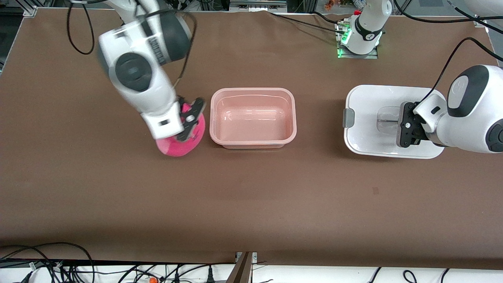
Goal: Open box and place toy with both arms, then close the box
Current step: 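Lift the pink plush toy with the right gripper toward the pink tub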
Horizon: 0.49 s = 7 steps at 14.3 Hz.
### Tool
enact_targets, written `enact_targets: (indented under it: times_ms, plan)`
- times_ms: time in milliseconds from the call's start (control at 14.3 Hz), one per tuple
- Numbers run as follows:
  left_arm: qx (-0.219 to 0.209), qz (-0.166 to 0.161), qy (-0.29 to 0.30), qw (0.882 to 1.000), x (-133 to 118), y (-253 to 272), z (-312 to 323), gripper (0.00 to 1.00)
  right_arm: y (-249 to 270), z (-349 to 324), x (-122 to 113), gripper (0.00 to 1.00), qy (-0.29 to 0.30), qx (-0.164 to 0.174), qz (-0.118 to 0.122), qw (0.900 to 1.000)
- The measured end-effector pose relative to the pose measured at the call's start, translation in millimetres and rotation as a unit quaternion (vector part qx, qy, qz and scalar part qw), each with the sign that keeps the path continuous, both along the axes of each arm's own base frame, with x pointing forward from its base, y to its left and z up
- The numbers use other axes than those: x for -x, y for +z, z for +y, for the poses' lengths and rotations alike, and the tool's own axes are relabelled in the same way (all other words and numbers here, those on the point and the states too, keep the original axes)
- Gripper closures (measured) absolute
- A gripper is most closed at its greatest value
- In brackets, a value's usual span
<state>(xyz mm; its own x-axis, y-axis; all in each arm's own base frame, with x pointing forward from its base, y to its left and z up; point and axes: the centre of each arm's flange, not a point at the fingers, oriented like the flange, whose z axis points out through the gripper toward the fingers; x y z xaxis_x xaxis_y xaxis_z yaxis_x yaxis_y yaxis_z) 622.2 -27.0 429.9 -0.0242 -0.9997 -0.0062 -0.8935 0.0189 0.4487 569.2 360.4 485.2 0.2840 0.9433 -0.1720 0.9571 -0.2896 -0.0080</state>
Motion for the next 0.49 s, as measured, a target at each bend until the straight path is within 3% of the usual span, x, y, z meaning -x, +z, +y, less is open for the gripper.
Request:
enact_targets:
  times_ms: [210, 491]
  plan:
    - [0.0, 0.0, -0.004, 1.0, 0, 0, -5, 0.93, 1, 73, 51, 0.93, 0.073, 0.019, -0.017, 0.997]
    - [0.0, 0.0, -0.004, 1.0, 0, 0, -5, 0.93, -21, 103, 69, 0.93, 0.099, 0.026, -0.008, 0.995]
